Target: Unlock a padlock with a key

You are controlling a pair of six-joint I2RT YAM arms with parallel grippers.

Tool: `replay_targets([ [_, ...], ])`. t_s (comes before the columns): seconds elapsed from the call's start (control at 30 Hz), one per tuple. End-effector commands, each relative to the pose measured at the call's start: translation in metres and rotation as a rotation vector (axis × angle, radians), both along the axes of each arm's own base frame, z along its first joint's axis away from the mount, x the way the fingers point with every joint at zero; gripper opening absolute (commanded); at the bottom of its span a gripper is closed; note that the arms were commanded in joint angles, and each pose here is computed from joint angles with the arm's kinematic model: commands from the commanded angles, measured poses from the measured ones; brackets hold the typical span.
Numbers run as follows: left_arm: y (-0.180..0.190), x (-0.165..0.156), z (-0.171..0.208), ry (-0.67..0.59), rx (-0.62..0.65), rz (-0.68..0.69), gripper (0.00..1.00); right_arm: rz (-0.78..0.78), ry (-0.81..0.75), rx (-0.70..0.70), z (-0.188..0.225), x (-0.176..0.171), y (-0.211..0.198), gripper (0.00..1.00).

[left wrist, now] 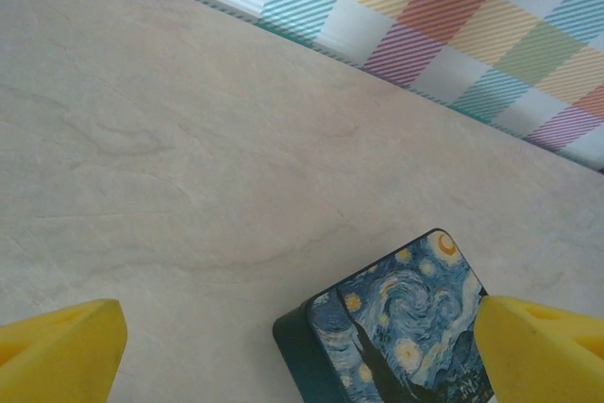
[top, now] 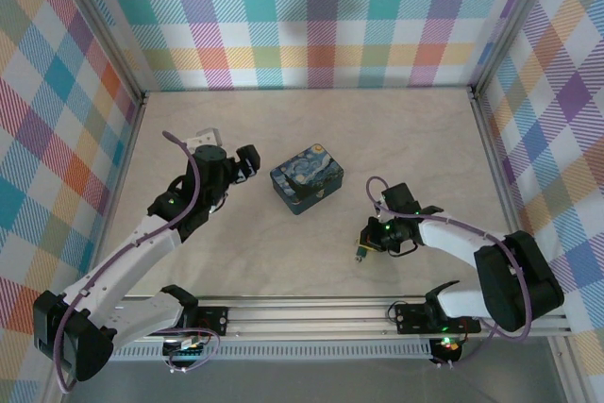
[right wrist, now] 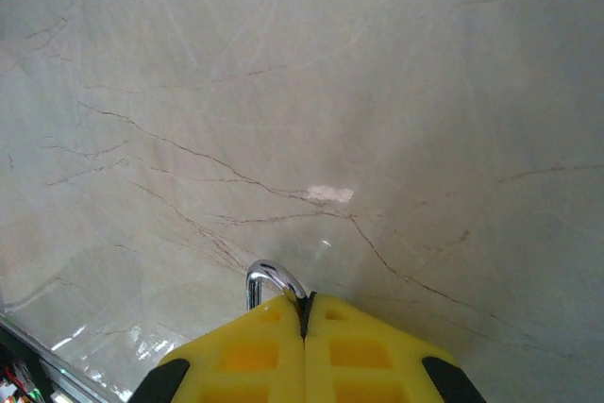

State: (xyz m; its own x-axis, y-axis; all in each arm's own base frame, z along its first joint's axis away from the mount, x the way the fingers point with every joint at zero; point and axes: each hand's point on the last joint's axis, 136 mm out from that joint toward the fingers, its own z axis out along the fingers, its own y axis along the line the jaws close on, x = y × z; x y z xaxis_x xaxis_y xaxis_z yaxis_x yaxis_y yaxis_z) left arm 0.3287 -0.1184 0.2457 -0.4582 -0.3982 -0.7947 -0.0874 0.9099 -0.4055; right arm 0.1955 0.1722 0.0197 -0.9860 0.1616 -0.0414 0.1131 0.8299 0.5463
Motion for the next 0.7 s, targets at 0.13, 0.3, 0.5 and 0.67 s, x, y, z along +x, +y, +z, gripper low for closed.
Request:
replay_targets([
  [0.13,0.012,-0.002,0.013,-0.008,0.077,0.014,0.95,0.032,-0.067,0.016,0.017,0.012,0.006,0.12],
  [0.3,0.01,-0.003,0.02,-0.029,0.081,-0.002,0.95,0.044,-0.126,-0.024,0.033,0.017,0.0,0.22],
  [0.5,0.013,-0.001,0.028,-0.049,0.083,0.015,0.95,0.006,-0.294,-0.074,0.072,0.035,-0.013,0.35],
  [0.67,0.026,0.003,0.043,-0.096,0.129,0.079,0.96,-0.06,-0.53,-0.169,0.12,0.063,-0.033,0.45],
])
